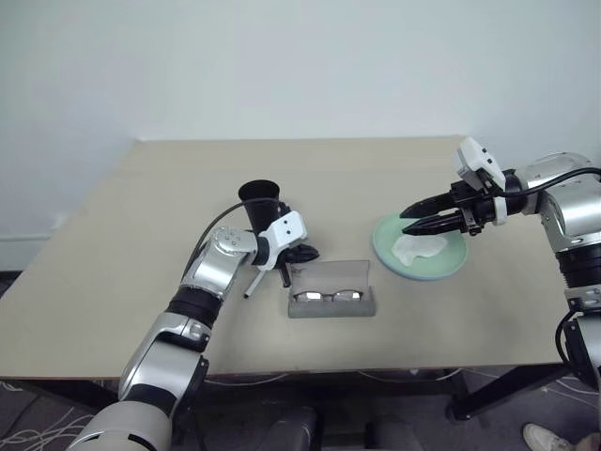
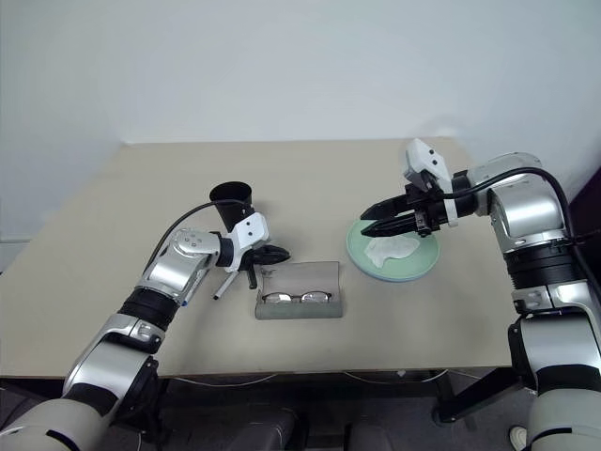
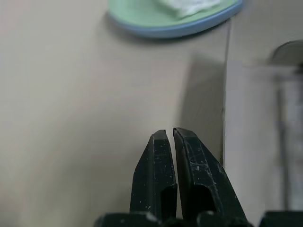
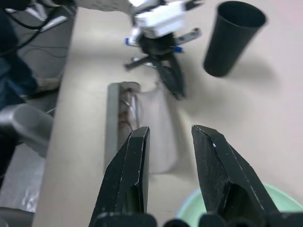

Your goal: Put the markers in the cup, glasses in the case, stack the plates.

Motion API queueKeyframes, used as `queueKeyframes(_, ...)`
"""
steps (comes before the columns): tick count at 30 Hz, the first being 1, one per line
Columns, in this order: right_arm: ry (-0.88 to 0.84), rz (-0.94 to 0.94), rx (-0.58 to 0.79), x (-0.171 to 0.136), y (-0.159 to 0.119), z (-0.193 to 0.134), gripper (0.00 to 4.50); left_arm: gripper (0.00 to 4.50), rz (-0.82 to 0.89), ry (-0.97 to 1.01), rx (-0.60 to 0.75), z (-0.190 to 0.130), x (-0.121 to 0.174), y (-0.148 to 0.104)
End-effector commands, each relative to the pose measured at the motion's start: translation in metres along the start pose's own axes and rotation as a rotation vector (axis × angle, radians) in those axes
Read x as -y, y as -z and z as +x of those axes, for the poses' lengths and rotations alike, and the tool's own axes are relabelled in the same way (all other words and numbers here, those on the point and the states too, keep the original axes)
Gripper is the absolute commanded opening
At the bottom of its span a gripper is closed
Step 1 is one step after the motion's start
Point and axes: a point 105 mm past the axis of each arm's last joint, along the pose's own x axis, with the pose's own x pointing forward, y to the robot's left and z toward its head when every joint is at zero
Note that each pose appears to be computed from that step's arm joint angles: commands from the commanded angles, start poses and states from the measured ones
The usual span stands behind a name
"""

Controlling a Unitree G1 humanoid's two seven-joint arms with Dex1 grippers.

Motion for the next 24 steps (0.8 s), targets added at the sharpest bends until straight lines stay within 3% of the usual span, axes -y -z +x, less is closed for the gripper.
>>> queueKeyframes(1,0.059,-0.038,0.02,0.004,-0.009,-0.013,1.53,0.13,0.057,0.057,0.04,-0.005,0.009,-0.021)
queueKeyframes(7,0.07,-0.04,0.025,0.002,-0.009,-0.014,1.53,0.13,0.128,0.261,-0.037,-0.017,0.058,-0.015)
queueKeyframes(14,0.07,-0.047,0.029,0.003,-0.011,-0.012,1.53,0.13,0.095,0.292,-0.099,-0.031,0.082,0.005)
queueKeyframes(17,0.062,-0.052,0.033,0.004,-0.013,-0.01,1.53,0.13,0.098,0.207,-0.06,-0.033,0.072,-0.003)
queueKeyframes(24,0.036,-0.046,0.034,0.002,-0.014,-0.006,1.53,0.13,0.03,-0.151,-0.033,-0.056,0.01,-0.028)
